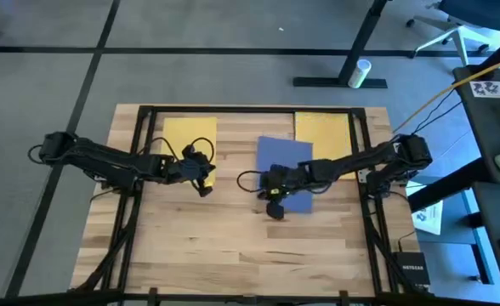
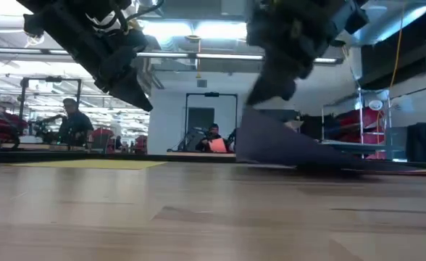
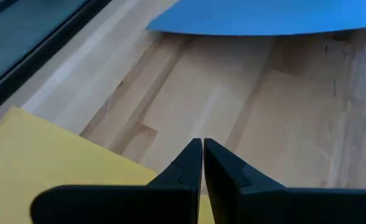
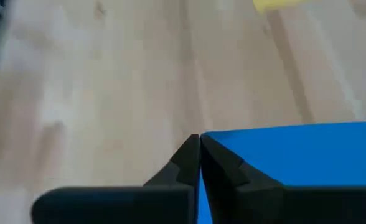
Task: Organize paper
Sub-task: Move the violet paper to the bottom left of the table
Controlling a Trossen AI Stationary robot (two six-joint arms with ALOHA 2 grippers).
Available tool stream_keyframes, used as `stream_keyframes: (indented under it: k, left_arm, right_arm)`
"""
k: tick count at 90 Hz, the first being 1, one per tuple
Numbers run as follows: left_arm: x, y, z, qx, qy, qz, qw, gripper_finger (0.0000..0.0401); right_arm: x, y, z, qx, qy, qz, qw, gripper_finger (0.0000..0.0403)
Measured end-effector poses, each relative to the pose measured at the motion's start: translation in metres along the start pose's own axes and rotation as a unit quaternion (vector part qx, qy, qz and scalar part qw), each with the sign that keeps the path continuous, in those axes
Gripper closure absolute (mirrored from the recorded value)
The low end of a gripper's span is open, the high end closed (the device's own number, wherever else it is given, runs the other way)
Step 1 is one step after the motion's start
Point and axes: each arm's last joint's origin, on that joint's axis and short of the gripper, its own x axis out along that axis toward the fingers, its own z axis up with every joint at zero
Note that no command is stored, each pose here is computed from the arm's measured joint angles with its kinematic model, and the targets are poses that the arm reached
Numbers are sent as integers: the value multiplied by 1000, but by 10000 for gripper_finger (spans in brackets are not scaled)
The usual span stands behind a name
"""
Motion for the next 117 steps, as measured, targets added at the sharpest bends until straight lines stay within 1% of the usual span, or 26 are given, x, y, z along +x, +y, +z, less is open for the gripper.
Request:
stream_keyframes:
  k: [9,27,33,37,41,47,52,57,63,71,78,84,92,100,109,117]
  left_arm:
    - [0,0,0,-2,0,0,1000,401]
    - [0,0,1,-10,-4,-1,1000,401]
    - [1,-1,4,-18,-17,-5,1000,401]
    - [2,-3,6,-22,-28,-15,999,401]
    - [5,-6,8,-18,-37,-36,999,401]
    - [12,-11,12,-12,-54,-68,996,401]
    - [20,-16,12,-7,-62,-79,995,401]
    - [28,-20,11,-6,-67,-83,994,401]
    - [37,-25,8,-9,-69,-86,994,401]
    - [48,-30,6,-18,-77,-102,992,401]
    - [57,-34,7,-27,-94,-123,988,401]
    - [65,-37,9,-30,-102,-147,983,401]
    - [77,-43,15,-25,-97,-168,981,401]
    - [91,-50,22,-8,-86,-178,980,401]
    - [108,-56,32,12,-74,-177,981,401]
    - [123,-60,42,30,-56,-176,982,401]
  right_arm:
    - [0,2,3,-1,-17,8,1000,368]
    - [0,1,4,2,-18,9,1000,284]
    - [0,1,3,0,-16,11,1000,274]
    - [-1,1,3,-2,-12,9,1000,279]
    - [-3,1,1,-7,-4,4,1000,293]
    - [-6,0,0,-11,5,-7,1000,332]
    - [-9,0,-1,-11,12,-13,1000,373]
    - [-13,1,0,-15,8,-12,1000,392]
    - [-20,6,0,-30,6,-18,999,393]
    - [-30,14,-3,-73,6,-48,996,401]
    - [-38,20,-9,-104,17,-75,992,402]
    - [-42,20,-18,-112,23,-85,990,402]
    - [-41,13,-38,-97,38,-97,990,402]
    - [-42,3,-58,-73,43,-122,989,403]
    - [-47,-8,-73,-33,37,-150,987,403]
    - [-55,-17,-81,-3,24,-176,984,403]
